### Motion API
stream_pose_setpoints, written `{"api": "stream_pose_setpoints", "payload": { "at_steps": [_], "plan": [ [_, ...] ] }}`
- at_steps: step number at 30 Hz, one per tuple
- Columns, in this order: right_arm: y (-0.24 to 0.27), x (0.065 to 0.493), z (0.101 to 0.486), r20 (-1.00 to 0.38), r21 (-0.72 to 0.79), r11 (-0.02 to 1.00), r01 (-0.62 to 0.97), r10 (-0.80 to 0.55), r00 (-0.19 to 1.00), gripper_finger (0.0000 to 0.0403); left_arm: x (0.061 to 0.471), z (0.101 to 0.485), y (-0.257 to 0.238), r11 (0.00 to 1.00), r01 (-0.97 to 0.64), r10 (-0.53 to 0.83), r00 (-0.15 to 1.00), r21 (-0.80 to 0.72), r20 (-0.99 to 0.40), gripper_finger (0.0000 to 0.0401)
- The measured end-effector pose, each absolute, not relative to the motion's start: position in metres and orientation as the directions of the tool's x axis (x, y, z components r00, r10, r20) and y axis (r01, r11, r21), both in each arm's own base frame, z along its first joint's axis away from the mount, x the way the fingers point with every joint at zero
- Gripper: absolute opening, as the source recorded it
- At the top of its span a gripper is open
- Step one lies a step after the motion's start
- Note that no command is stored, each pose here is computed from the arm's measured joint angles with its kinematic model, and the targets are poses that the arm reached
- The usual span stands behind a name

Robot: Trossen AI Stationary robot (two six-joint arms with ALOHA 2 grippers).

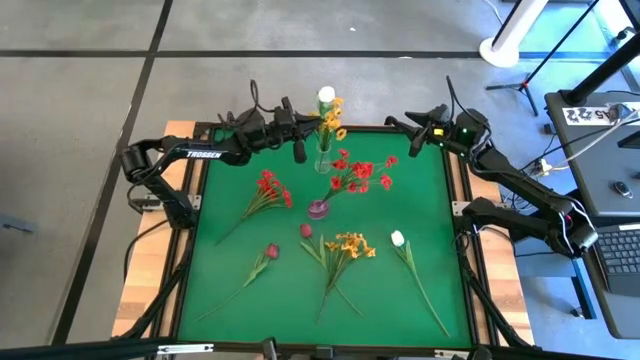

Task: Sort flowers into vase by color
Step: Put the top white tulip into the transparent vase, then put the white tulip into the transparent vase

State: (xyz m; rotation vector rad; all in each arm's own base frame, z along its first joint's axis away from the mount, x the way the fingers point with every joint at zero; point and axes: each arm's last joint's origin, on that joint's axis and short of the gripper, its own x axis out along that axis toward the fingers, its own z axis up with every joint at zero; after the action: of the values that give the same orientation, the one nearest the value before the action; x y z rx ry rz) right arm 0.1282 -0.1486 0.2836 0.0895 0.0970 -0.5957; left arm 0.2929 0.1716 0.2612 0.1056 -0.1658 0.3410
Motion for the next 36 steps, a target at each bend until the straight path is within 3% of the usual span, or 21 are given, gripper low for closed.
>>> {"api": "stream_pose_setpoints", "payload": {
  "at_steps": [5,18,25,36],
  "plan": [
    [-0.149,0.128,0.284,-0.118,0.058,0.824,0.564,-0.555,0.824,0.0209,0.292,0.258,0.174,0.902,-0.428,0.416,0.897,0.056,0.152,0.0049],
    [-0.149,0.128,0.283,-0.118,0.059,0.824,0.564,-0.555,0.824,0.0209,0.293,0.247,0.166,0.862,-0.505,0.507,0.861,0.044,-0.047,0.0192],
    [-0.145,0.125,0.283,-0.137,0.064,0.819,0.571,-0.559,0.818,0.0209,0.266,0.282,0.142,0.795,-0.592,0.605,0.789,0.133,-0.103,0.0206],
    [-0.127,0.11,0.299,-0.131,0.091,0.801,0.592,-0.58,0.804,0.0209,0.211,0.327,0.106,0.746,-0.65,0.665,0.737,0.145,-0.122,0.0206]
  ]
}}
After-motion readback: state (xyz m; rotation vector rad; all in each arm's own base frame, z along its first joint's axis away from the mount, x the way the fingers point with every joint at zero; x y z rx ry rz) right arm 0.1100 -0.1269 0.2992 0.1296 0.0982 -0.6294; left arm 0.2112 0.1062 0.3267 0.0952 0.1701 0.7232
